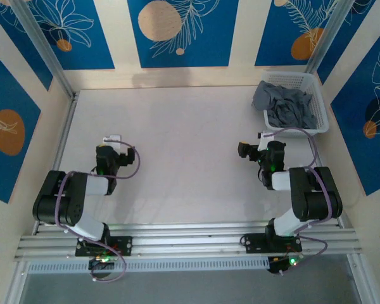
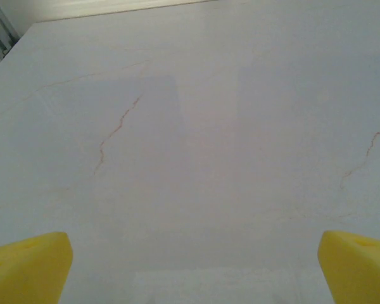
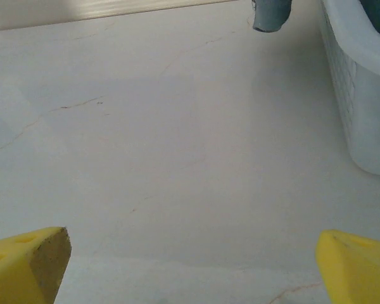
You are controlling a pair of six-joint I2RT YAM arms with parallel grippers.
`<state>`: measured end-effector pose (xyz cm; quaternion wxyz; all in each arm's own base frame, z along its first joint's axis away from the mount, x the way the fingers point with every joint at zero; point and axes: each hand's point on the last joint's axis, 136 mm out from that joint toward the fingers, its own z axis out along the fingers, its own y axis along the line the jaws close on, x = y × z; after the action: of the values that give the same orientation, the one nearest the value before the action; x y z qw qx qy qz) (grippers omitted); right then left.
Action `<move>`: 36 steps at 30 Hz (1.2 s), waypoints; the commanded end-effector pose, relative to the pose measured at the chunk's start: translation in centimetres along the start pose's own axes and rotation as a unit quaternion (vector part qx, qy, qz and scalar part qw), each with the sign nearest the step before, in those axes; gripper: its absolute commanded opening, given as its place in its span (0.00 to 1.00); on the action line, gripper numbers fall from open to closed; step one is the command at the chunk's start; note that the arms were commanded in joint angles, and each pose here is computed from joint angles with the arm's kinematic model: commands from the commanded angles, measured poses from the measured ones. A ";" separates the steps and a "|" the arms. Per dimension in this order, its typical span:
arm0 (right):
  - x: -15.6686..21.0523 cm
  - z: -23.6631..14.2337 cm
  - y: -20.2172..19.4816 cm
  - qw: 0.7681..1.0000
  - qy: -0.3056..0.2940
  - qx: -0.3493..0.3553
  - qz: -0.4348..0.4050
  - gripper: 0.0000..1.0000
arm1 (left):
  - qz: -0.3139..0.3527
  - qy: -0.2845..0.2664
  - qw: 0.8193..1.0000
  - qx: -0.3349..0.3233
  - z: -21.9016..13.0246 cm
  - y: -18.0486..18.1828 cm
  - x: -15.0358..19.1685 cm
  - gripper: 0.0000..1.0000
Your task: Fold the inside-out t-shirt
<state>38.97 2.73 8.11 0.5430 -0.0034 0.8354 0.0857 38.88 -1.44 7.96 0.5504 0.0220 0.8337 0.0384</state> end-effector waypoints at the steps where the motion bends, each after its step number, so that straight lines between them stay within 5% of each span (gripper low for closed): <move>1: -1.5 -0.1 -0.3 1.000 -0.025 0.010 -0.006 0.99 | 0.004 -0.012 1.000 0.008 0.2 -0.1 -1.2 0.99; 23: -3.2 -2.3 -1.6 0.997 -0.055 0.052 0.020 0.99 | 0.008 -0.025 1.000 0.016 -1.1 -0.2 -2.6 0.99; 30: -9.1 -5.8 -0.8 0.982 0.019 0.061 0.178 0.97 | -0.020 -0.050 0.995 0.078 -8.5 -3.0 -8.2 0.99; 36: -14.6 -2.6 -6.0 0.951 0.064 0.107 0.282 0.96 | -0.105 -0.069 0.962 0.241 -15.6 -9.3 -14.1 0.99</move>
<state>43.23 -2.76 26.68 0.5516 0.1988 0.7984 0.1374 32.25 -9.33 27.31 0.6555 0.0611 0.7406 -0.1344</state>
